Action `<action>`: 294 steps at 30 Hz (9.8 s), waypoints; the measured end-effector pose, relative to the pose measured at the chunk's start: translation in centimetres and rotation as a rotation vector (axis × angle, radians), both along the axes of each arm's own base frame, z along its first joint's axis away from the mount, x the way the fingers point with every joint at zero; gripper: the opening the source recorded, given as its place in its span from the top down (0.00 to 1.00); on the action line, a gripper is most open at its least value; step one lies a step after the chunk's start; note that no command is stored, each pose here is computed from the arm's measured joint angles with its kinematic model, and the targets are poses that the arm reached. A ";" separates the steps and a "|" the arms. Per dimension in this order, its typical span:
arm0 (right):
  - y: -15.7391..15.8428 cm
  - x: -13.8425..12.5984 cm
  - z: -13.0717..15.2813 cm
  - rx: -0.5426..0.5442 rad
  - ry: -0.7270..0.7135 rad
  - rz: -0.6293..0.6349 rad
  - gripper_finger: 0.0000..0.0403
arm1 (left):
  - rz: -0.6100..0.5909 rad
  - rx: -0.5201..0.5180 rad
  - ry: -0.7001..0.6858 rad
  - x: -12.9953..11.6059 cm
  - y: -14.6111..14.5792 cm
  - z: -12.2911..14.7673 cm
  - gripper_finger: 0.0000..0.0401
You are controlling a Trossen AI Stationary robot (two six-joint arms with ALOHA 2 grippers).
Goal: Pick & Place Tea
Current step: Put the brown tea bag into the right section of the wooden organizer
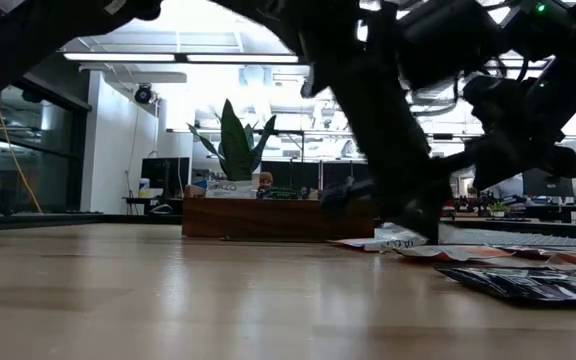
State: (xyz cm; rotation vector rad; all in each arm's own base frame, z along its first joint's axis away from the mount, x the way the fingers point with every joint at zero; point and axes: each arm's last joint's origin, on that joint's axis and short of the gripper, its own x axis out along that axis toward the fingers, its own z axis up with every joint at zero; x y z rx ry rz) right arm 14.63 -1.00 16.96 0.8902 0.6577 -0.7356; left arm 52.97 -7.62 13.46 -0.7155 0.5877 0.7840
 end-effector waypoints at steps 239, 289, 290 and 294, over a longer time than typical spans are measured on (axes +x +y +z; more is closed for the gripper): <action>-1.2 5.8 7.4 -0.280 -0.004 0.858 0.97 | -0.584 -0.121 -0.474 -21.7 1.0 5.1 0.67; 14.5 0.5 -2.0 0.016 0.121 0.532 1.00 | -0.796 -0.299 -0.327 -6.4 -3.2 2.7 0.67; 14.5 0.5 -2.0 0.015 0.122 0.533 1.00 | -0.788 -0.305 -0.323 -6.3 -3.2 2.7 0.67; 14.4 0.5 -2.0 -0.029 0.120 0.550 1.00 | -0.716 -0.315 -0.374 -5.5 -3.2 3.1 0.67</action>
